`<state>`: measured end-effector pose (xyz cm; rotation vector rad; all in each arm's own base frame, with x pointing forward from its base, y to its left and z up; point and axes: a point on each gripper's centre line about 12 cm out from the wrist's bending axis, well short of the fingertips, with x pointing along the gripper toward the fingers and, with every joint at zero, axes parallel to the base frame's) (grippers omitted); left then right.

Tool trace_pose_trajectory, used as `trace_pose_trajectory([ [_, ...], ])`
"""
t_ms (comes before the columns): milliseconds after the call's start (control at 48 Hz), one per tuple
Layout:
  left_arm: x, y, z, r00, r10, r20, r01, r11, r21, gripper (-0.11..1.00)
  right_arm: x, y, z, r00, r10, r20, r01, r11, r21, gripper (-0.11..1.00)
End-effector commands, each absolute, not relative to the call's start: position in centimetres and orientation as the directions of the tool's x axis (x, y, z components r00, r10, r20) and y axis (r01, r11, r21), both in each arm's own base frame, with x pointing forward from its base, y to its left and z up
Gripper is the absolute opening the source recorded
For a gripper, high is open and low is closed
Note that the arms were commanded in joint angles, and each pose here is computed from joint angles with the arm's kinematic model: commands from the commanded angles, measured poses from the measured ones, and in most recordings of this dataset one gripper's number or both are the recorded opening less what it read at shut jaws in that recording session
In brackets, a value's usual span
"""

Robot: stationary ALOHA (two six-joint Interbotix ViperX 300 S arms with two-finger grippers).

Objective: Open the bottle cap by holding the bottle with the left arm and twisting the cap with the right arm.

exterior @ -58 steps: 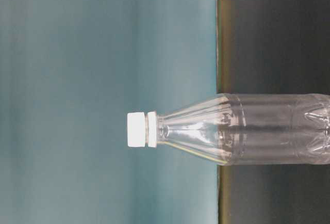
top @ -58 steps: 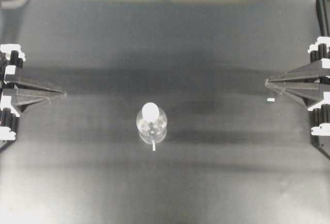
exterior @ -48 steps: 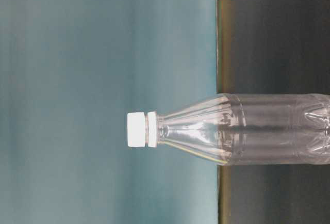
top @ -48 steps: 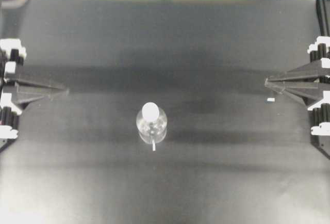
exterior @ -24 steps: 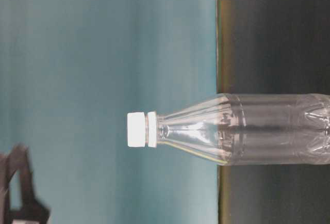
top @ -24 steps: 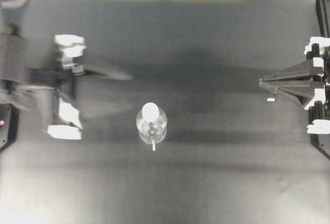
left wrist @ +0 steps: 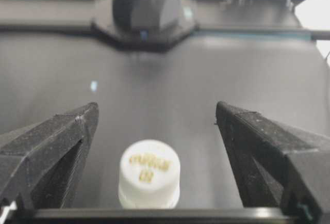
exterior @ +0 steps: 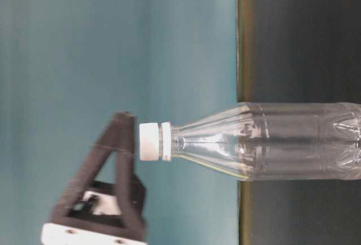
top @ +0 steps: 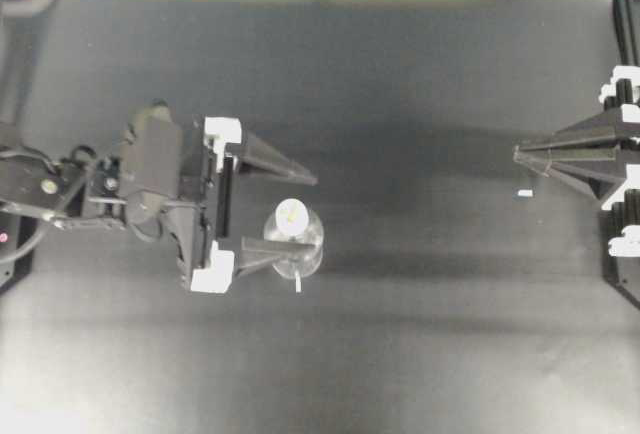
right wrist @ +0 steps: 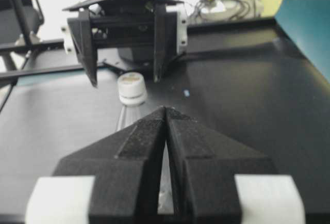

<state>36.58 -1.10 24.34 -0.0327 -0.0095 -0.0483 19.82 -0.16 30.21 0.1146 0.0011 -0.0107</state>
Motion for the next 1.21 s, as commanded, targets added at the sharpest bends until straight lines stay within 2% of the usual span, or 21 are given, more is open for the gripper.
trace_pose_trajectory([
  [0, 36.8, -1.1, 23.5, 0.999, -0.052, -0.002, 0.051, 0.998, -0.033, 0.98, 20.0, -0.5, 31.1, 1.000, -0.027, 0.003, 0.026, 0.991, 0.133, 0.00],
  [146, 37.6, -1.0, 19.8, 0.994, -0.047, -0.094, 0.044, 0.998, -0.039, 0.98, 20.0, -0.6, 30.9, 0.999, -0.030, -0.025, 0.033, 0.989, 0.146, 0.00],
  [417, 38.6, -0.9, 14.8, 0.980, -0.045, -0.194, 0.036, 0.998, -0.053, 0.98, 20.0, -0.7, 31.1, 0.999, -0.037, -0.025, 0.041, 0.983, 0.178, 0.00],
  [688, 38.3, -1.3, 9.8, 0.947, -0.054, -0.317, 0.030, 0.996, -0.081, 0.98, 20.2, -0.8, 30.8, 0.997, -0.039, -0.074, 0.055, 0.974, 0.218, 0.00],
  [959, 38.2, -1.3, 9.0, 0.941, -0.054, -0.334, 0.025, 0.996, -0.090, 0.96, 20.5, -0.5, 30.8, 0.991, -0.024, -0.131, 0.055, 0.969, 0.241, 0.00],
  [1043, 38.2, -1.3, 8.9, 0.939, -0.054, -0.339, 0.026, 0.996, -0.087, 0.92, 21.2, -0.2, 30.8, 0.980, -0.005, -0.201, 0.057, 0.966, 0.253, 0.00],
  [1147, 38.2, -1.3, 8.8, 0.938, -0.055, -0.342, 0.030, 0.997, -0.078, 0.82, 22.3, 0.4, 31.1, 0.952, 0.022, -0.305, 0.067, 0.958, 0.279, 0.00],
  [1188, 38.1, -1.3, 8.8, 0.938, -0.055, -0.343, 0.031, 0.997, -0.076, 0.81, 22.9, 0.6, 31.2, 0.935, 0.032, -0.354, 0.076, 0.955, 0.287, 0.00],
])
